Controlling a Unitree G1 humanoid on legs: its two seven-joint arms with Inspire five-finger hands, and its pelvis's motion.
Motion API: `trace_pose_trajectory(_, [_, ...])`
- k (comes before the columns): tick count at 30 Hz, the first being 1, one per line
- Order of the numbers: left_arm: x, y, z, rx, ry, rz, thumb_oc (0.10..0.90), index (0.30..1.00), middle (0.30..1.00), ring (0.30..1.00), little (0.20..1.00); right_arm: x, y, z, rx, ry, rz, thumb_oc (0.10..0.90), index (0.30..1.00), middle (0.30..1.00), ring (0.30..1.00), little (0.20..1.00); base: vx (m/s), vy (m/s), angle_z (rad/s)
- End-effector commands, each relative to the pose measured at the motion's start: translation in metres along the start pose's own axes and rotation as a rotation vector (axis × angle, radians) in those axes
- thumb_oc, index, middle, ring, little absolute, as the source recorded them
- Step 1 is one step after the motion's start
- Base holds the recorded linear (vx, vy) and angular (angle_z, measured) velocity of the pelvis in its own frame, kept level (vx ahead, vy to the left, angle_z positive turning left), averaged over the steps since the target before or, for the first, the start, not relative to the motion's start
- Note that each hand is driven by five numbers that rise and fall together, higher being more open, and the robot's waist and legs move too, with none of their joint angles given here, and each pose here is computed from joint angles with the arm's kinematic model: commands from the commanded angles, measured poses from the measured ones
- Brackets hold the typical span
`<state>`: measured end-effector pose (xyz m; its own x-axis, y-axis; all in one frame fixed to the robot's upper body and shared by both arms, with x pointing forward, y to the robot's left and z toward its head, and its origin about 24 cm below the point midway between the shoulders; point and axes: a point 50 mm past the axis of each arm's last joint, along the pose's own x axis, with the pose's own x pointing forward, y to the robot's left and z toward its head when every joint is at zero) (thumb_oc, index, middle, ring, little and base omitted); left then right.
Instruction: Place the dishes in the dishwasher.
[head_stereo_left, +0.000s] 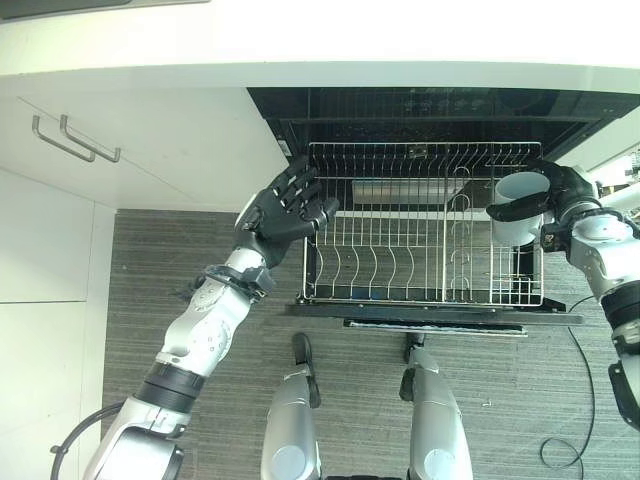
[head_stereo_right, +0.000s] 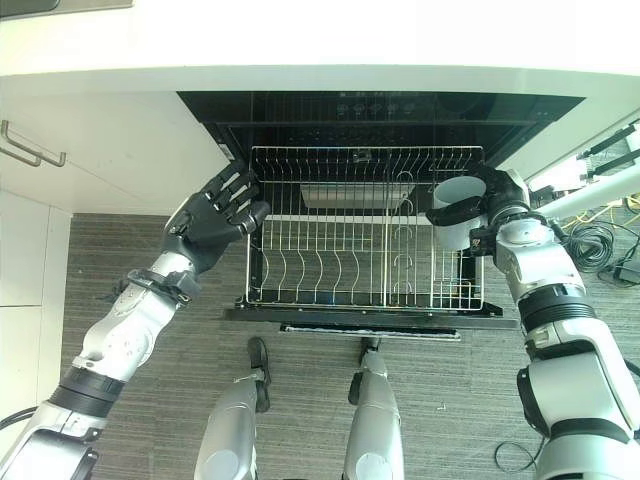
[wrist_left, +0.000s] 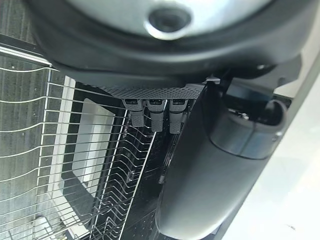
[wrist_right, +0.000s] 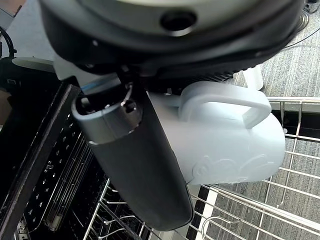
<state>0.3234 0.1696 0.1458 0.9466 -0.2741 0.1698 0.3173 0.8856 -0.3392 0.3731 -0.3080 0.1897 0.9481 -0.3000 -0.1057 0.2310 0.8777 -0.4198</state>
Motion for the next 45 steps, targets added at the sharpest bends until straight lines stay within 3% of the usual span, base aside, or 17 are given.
trace_pose_trajectory(1, [-0.002,-0.025,0.046,0.032,-0.229,-0.134,0.8,0.9,0.9,0.9,0.9,-0.007,-0.027,0.042,-0.06,-0.134,-0.066,0.8,0.9,0.9,0.9,0.9,0.0,0.0,0.0])
trace_pose_trajectory(10, [-0.008,-0.023,0.044,0.034,-0.243,-0.114,0.8,0.9,0.9,0.9,0.9,-0.016,-0.029,0.042,-0.166,-0.147,-0.126,0.8,0.9,0.9,0.9,0.9,0.0,0.0,0.0])
trace_pose_trajectory(16, [-0.008,-0.023,0.043,0.031,-0.249,-0.103,0.8,0.9,0.9,0.9,0.9,-0.018,-0.014,0.037,0.054,-0.155,-0.08,0.8,0.9,0.9,0.9,0.9,0.0,0.003,-0.05])
trace_pose_trajectory(22, [-0.005,-0.024,0.04,0.024,-0.242,-0.096,0.8,0.9,0.9,0.9,0.9,-0.016,-0.009,0.032,0.001,-0.144,-0.138,0.8,0.9,0.9,0.9,0.9,0.0,0.0,0.0])
trace_pose_trajectory(24, [-0.004,-0.025,0.04,0.02,-0.243,-0.095,0.8,0.9,0.9,0.9,0.9,-0.015,-0.008,0.036,0.034,-0.155,-0.117,0.4,0.3,0.3,0.3,0.3,0.0,0.0,0.0])
trace_pose_trajectory(28, [-0.005,-0.024,0.041,0.021,-0.242,-0.098,0.8,0.9,0.9,0.9,0.9,-0.015,-0.011,0.035,0.017,-0.159,-0.12,0.4,0.3,0.3,0.3,0.3,0.0,0.0,0.0])
trace_pose_trajectory(29, [-0.006,-0.024,0.042,0.021,-0.241,-0.099,0.8,0.9,0.9,0.9,0.9,-0.015,-0.014,0.036,0.02,-0.164,-0.127,0.532,0.498,0.498,0.498,0.498,0.0,0.0,0.0])
trace_pose_trajectory(30, [-0.007,-0.023,0.043,0.02,-0.24,-0.099,0.8,0.9,0.9,0.9,0.9,-0.015,-0.014,0.035,0.022,-0.165,-0.122,0.8,0.9,0.9,0.9,0.9,0.0,0.0,0.0])
trace_pose_trajectory(38, [-0.008,-0.023,0.041,0.021,-0.24,-0.103,0.8,0.9,0.9,0.9,0.9,-0.019,-0.023,0.046,-0.066,-0.209,-0.198,0.8,0.9,0.9,0.9,0.9,0.0,0.0,0.0])
trace_pose_trajectory(40, [-0.009,-0.023,0.041,0.021,-0.242,-0.1,0.8,0.9,0.9,0.9,0.9,-0.02,-0.024,0.045,-0.015,-0.193,-0.232,0.8,0.9,0.9,0.9,0.9,0.0,0.0,0.0])
trace_pose_trajectory(42, [-0.009,-0.023,0.04,0.017,-0.244,-0.097,0.8,0.9,0.9,0.9,0.9,-0.02,-0.01,0.042,0.225,-0.164,-0.103,0.8,0.9,0.9,0.9,0.9,0.0,0.0,0.0])
trace_pose_trajectory(43, [-0.009,-0.023,0.039,0.013,-0.245,-0.094,0.8,0.9,0.9,0.9,0.9,-0.019,-0.011,0.036,0.077,-0.17,-0.222,0.8,0.9,0.9,0.9,0.9,0.0,0.0,0.0])
trace_pose_trajectory(45, [-0.007,-0.024,0.039,0.009,-0.248,-0.089,0.8,0.9,0.9,0.9,0.9,-0.019,0.003,0.04,0.186,-0.184,-0.113,0.8,0.9,0.9,0.9,0.9,0.0,0.016,-0.01])
